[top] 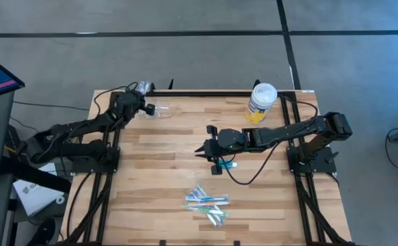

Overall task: Pick & Place toothbrushing station
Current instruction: Put the purple toothbrush into the transparent organizer

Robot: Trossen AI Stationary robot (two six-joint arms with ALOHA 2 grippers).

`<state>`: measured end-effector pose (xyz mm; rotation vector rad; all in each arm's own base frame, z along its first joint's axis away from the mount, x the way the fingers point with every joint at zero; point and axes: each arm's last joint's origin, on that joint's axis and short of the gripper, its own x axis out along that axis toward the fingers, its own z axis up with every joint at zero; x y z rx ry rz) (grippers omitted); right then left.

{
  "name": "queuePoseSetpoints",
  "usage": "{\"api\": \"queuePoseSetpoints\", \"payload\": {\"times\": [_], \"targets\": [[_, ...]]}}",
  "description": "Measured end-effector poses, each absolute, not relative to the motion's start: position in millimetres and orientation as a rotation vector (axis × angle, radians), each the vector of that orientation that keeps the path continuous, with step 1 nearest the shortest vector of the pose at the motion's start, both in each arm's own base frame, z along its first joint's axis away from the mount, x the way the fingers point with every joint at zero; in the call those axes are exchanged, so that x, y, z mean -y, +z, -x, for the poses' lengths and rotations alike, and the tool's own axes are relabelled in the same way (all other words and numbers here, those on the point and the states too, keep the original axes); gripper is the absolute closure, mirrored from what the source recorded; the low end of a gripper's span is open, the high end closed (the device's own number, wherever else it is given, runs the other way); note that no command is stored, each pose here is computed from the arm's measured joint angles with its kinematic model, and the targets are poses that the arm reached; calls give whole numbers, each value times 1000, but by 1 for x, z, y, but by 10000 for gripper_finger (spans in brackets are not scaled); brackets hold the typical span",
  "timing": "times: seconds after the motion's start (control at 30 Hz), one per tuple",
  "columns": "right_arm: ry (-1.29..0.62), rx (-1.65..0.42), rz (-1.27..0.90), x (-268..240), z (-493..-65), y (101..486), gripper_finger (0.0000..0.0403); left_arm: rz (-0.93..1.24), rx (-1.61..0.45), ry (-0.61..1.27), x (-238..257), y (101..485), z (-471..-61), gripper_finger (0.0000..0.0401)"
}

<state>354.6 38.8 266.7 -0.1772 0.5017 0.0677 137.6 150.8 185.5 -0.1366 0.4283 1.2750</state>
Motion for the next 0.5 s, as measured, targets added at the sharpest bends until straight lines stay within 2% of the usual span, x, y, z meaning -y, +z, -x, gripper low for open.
{"api": "queuePoseSetpoints", "payload": {"times": [0.2,0.5], "targets": [[62,-502,176,-36,-355,267,347,137,-432,1275,-151,185,-138,369],[61,-501,175,-36,-355,267,347,127,-395,1287,-150,191,-136,299]]}}
